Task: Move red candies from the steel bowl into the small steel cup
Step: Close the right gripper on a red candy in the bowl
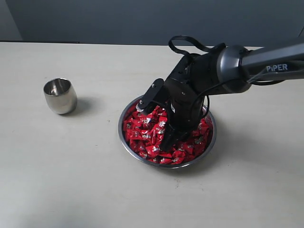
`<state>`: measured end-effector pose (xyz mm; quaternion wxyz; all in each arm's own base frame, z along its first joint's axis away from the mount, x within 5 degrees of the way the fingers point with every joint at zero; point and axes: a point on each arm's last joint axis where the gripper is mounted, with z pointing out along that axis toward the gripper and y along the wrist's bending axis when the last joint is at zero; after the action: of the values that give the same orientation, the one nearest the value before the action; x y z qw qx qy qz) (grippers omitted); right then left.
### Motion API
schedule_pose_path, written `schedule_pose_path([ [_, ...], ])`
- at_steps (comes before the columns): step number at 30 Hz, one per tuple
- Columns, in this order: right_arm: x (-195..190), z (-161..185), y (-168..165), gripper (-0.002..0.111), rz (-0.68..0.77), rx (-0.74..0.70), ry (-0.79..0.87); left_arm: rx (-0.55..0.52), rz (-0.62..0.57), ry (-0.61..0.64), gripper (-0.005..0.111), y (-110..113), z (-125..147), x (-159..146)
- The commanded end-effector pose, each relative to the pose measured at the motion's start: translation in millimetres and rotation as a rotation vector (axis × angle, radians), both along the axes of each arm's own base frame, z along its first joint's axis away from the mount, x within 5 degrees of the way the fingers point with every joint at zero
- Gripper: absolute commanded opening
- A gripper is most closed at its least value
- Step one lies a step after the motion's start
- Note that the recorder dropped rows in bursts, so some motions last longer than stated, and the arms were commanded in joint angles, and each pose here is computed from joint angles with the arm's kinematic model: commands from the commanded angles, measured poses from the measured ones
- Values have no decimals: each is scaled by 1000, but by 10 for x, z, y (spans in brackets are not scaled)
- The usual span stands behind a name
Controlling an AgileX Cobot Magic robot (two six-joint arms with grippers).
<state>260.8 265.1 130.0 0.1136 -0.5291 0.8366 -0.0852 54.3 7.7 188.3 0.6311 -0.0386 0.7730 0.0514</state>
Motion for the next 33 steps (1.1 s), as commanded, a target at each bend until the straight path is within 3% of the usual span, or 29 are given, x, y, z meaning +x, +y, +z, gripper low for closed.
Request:
schedule_pose_path([
  [1, 18, 0, 13, 41, 11, 3, -18, -4, 1, -3, 0, -1, -9, -2],
  [11, 28, 3, 10, 40, 1, 3, -30, -4, 1, -3, 0, -1, -9, -2],
  [19, 33, 4, 8, 12, 7, -2, -35, -4, 1, -3, 0, -1, -9, -2],
  [24, 36, 6, 6, 1, 11, -5, -38, -4, 1, -3, 0, -1, -9, -2],
  [33, 39, 167, -13, -1, 3, 13, -75, -4, 1, -3, 0, -1, -9, -2],
])
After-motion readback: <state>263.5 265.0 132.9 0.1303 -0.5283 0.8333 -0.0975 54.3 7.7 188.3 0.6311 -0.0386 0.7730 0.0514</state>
